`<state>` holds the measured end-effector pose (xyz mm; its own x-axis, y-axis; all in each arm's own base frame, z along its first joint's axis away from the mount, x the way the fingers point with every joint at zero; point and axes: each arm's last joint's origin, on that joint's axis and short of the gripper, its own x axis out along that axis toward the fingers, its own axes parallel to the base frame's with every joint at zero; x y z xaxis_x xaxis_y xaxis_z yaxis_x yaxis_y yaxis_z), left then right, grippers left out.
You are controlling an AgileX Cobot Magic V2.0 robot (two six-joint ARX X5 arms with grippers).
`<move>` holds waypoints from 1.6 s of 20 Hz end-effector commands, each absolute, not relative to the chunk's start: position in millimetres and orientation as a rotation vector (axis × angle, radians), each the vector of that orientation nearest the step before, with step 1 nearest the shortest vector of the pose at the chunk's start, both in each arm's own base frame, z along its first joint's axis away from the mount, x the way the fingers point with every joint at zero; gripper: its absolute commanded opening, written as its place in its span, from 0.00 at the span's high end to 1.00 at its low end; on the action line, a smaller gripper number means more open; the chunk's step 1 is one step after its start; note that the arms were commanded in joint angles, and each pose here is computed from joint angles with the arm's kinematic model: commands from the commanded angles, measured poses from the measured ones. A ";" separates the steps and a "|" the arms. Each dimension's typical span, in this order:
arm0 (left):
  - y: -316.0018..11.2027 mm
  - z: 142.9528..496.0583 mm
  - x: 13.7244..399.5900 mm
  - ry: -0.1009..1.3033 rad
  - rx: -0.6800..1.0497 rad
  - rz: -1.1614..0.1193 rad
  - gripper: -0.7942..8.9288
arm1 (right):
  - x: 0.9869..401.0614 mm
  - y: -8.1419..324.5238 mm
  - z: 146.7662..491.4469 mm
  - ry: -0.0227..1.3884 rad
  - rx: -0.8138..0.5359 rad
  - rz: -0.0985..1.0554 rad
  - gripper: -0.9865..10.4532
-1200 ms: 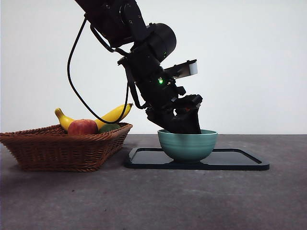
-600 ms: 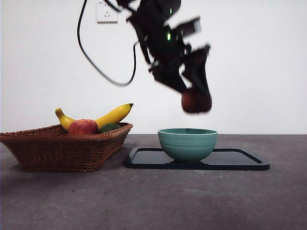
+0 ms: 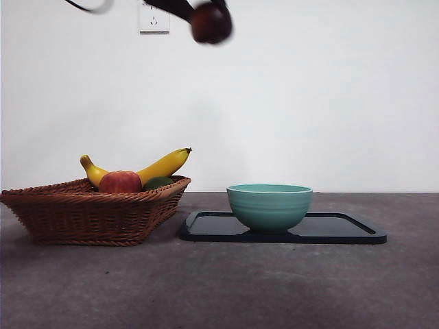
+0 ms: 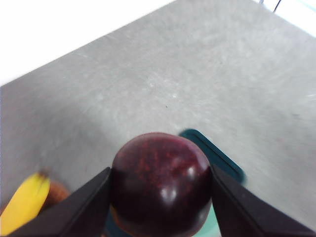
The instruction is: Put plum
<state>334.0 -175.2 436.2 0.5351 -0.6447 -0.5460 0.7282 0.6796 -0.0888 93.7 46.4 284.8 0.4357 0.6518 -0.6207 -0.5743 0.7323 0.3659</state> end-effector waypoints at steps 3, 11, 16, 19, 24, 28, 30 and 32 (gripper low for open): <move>-140.4 442.1 319.7 0.689 0.188 -0.864 0.70 | 94.7 47.5 286.5 0.807 0.099 0.773 0.76; -107.4 402.5 316.7 0.950 0.063 -1.034 0.70 | 95.1 47.6 286.9 0.801 0.098 0.774 0.76; -93.3 326.7 330.7 1.137 -0.011 -0.988 0.70 | 95.1 47.6 286.9 0.801 0.098 0.774 0.76; -81.0 292.4 337.9 1.147 -0.042 -0.947 0.70 | 95.1 47.6 286.9 0.802 0.098 0.774 0.76; -61.3 263.0 349.6 1.123 0.006 -0.757 0.70 | 95.1 47.6 286.9 0.801 0.099 0.774 0.76; -60.3 245.7 354.8 1.090 0.074 -0.634 0.70 | 95.2 47.6 287.0 0.800 0.099 0.774 0.76; -66.6 239.5 355.6 1.070 0.112 -0.606 0.70 | 95.2 47.6 287.0 0.800 0.098 0.774 0.76; -75.7 233.9 354.8 1.052 0.147 -0.600 0.70 | 95.3 47.6 287.0 0.799 0.098 0.774 0.76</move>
